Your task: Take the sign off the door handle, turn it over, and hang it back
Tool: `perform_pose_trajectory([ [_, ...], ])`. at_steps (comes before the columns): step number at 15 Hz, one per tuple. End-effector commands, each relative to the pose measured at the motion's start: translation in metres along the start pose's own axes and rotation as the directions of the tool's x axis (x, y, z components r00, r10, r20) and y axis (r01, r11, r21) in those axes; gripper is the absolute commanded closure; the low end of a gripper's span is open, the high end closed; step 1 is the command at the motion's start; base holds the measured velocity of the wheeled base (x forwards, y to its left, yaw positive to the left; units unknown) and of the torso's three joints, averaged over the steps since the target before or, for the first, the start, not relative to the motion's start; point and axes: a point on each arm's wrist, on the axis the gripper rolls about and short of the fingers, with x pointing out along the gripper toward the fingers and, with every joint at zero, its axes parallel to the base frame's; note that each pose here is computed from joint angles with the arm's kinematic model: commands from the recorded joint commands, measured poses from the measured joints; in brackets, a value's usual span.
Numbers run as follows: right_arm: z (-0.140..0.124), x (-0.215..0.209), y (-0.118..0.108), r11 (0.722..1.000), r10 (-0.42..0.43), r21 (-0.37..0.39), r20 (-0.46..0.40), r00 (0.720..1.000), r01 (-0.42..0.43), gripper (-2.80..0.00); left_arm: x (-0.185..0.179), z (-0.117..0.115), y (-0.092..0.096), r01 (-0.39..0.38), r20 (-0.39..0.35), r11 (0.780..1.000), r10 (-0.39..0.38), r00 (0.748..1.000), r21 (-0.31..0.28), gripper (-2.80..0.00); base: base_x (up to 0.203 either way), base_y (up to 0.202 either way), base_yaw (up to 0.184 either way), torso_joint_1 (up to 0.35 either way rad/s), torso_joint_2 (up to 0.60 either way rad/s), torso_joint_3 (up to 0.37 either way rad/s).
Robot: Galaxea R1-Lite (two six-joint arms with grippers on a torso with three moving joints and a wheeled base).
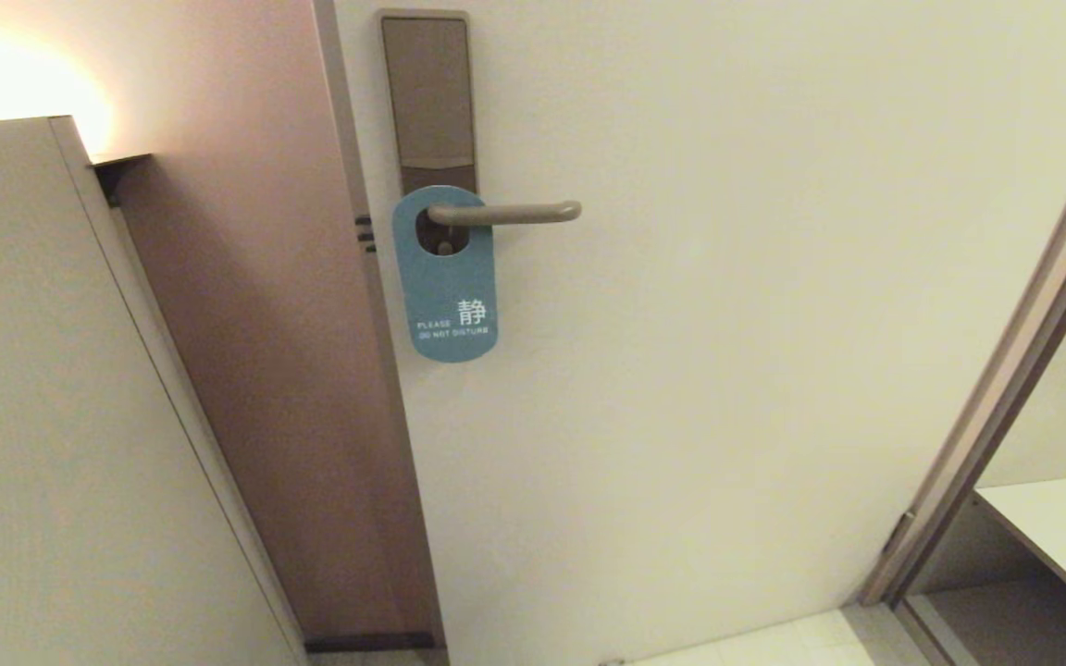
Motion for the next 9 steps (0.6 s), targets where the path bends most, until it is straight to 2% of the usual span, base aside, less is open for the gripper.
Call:
perform_pose_trajectory([
  [1,0.0001,0.0001,0.0000,1.000,0.001,-0.001,-0.001,1.000,-0.001,0.00,0.0000,0.0000,0.0000,-0.001,0.001,1.000,0.001,1.000,0.000,0.00,0.000,0.000,0.000,0.000,0.00,0.000],
  [9,0.0001,0.0001,0.0000,1.000,0.001,-0.001,-0.001,1.000,-0.001,0.00,0.0000,0.0000,0.0000,-0.001,0.001,1.000,0.001,1.000,0.000,0.00,0.000,0.000,0.000,0.000,0.00,0.000],
])
